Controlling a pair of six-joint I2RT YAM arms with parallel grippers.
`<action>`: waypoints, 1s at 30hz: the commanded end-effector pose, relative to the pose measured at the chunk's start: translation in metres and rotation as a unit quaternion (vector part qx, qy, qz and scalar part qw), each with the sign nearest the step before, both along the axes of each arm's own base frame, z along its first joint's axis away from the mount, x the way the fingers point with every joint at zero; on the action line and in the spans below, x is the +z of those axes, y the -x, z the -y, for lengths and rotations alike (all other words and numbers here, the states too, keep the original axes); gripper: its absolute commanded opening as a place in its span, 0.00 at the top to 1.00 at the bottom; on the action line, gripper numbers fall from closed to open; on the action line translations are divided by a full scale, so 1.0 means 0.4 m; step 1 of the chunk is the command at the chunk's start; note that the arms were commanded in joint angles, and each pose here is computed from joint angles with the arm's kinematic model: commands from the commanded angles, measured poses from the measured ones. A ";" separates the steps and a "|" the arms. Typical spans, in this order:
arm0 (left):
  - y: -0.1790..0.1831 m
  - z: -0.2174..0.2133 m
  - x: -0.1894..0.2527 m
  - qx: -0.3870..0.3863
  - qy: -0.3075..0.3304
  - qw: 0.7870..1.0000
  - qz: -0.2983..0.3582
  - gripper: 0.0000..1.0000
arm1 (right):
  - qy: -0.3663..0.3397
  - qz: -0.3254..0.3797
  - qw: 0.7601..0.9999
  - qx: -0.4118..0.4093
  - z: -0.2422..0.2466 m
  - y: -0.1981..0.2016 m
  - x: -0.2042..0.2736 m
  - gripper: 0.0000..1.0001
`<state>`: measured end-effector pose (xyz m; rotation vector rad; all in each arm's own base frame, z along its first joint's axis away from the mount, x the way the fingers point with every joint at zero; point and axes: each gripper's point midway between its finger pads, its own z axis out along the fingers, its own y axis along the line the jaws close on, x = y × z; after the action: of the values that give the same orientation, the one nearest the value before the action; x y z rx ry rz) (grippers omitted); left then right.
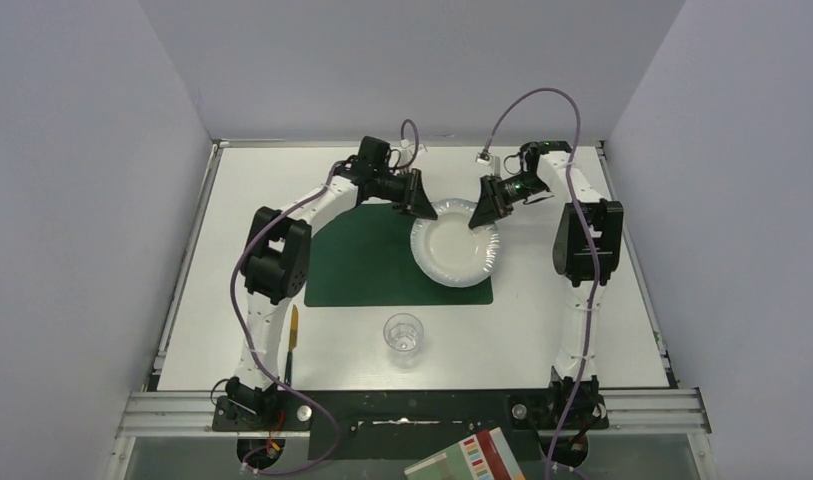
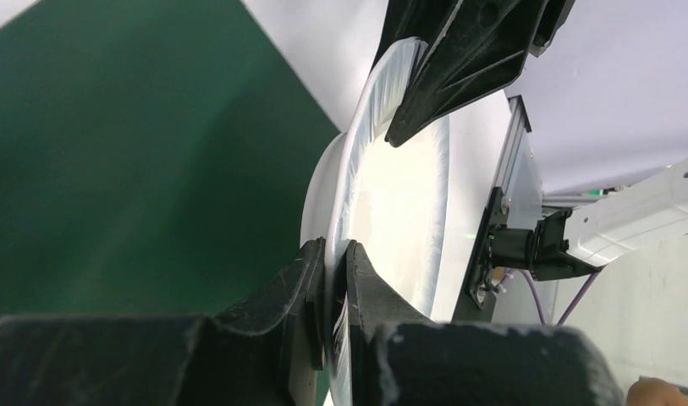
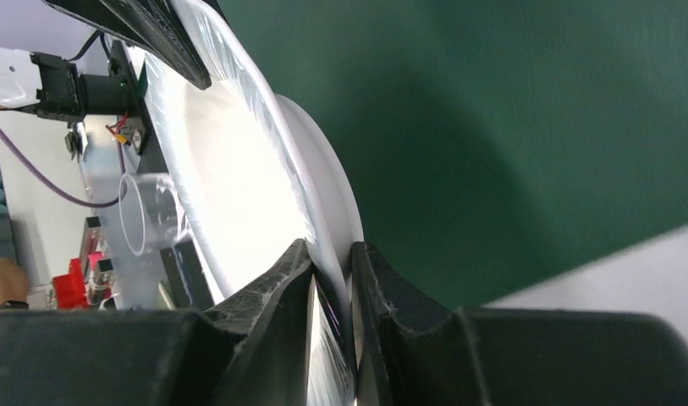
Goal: Set the dinner table for one person
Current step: Pick up the plate at the center of the board, then move the napkin to the center of the board.
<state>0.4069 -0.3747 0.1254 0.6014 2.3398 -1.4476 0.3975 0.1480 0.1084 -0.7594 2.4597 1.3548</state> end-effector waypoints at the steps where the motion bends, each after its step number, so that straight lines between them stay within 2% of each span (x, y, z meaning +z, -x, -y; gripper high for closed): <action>1: -0.044 -0.150 0.018 0.039 -0.025 0.999 0.015 1.00 | -0.007 0.010 0.999 -0.032 -0.029 -0.064 0.076 1.00; 5: -0.070 -0.244 -0.014 0.068 -0.037 0.997 0.006 1.00 | -0.004 0.010 1.000 -0.016 -0.083 -0.083 0.056 1.00; 14: -0.068 -0.417 -0.090 0.121 -0.069 0.990 -0.009 1.00 | 0.001 -0.008 1.000 0.030 -0.201 -0.074 -0.006 1.00; 30: -0.024 -0.524 -0.144 0.142 -0.106 0.984 -0.012 1.00 | 0.012 -0.010 0.998 0.067 -0.273 -0.031 -0.028 1.00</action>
<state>0.4053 -0.2278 0.0799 0.4075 2.4142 -1.3461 0.4046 0.2833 0.0713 -1.0258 2.4249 1.4268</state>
